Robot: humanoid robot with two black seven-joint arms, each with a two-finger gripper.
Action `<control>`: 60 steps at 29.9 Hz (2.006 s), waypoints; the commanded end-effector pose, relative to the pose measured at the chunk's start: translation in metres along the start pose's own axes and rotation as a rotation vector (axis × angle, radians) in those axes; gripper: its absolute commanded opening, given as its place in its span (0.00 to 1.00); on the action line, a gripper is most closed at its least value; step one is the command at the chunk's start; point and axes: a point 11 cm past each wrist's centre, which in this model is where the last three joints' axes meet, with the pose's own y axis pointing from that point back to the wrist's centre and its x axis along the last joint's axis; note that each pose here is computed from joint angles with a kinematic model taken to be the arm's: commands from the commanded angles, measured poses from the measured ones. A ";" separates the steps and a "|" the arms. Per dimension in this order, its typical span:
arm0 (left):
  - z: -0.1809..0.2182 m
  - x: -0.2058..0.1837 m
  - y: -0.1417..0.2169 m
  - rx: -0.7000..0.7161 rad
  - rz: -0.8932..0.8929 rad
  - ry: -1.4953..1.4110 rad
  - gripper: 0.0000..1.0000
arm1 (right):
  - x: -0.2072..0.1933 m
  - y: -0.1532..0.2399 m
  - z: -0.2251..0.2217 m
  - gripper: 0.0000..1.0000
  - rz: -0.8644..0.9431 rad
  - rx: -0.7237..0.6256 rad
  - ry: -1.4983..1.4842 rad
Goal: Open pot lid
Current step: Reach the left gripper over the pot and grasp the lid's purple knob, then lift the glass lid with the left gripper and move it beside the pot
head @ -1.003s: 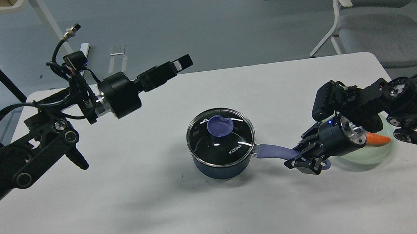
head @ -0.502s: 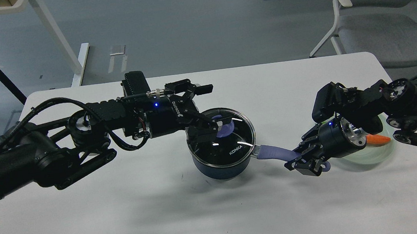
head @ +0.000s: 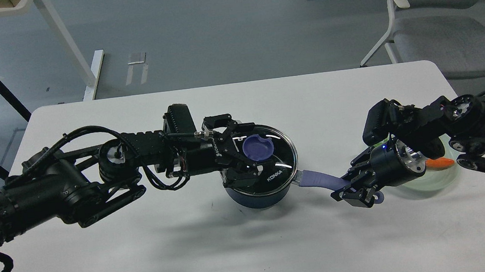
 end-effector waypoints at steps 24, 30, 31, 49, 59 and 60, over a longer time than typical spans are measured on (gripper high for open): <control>-0.002 -0.021 0.003 0.031 0.000 0.029 0.95 | 0.007 0.003 0.000 0.31 0.011 -0.003 0.013; -0.003 -0.022 0.004 0.036 0.021 0.019 0.66 | 0.007 0.003 0.000 0.31 0.011 -0.003 0.013; -0.003 -0.022 0.004 0.036 0.021 0.017 0.61 | 0.007 0.003 0.000 0.31 0.012 -0.003 0.014; -0.020 0.001 0.043 0.073 0.041 -0.033 0.38 | 0.005 0.006 0.002 0.31 0.012 -0.011 0.008; -0.056 -0.025 0.164 0.290 -0.011 -0.043 0.38 | 0.004 0.006 0.002 0.31 0.011 -0.009 0.004; -0.054 -0.035 0.174 0.306 -0.026 -0.029 0.38 | 0.004 0.006 0.002 0.31 0.012 -0.010 0.005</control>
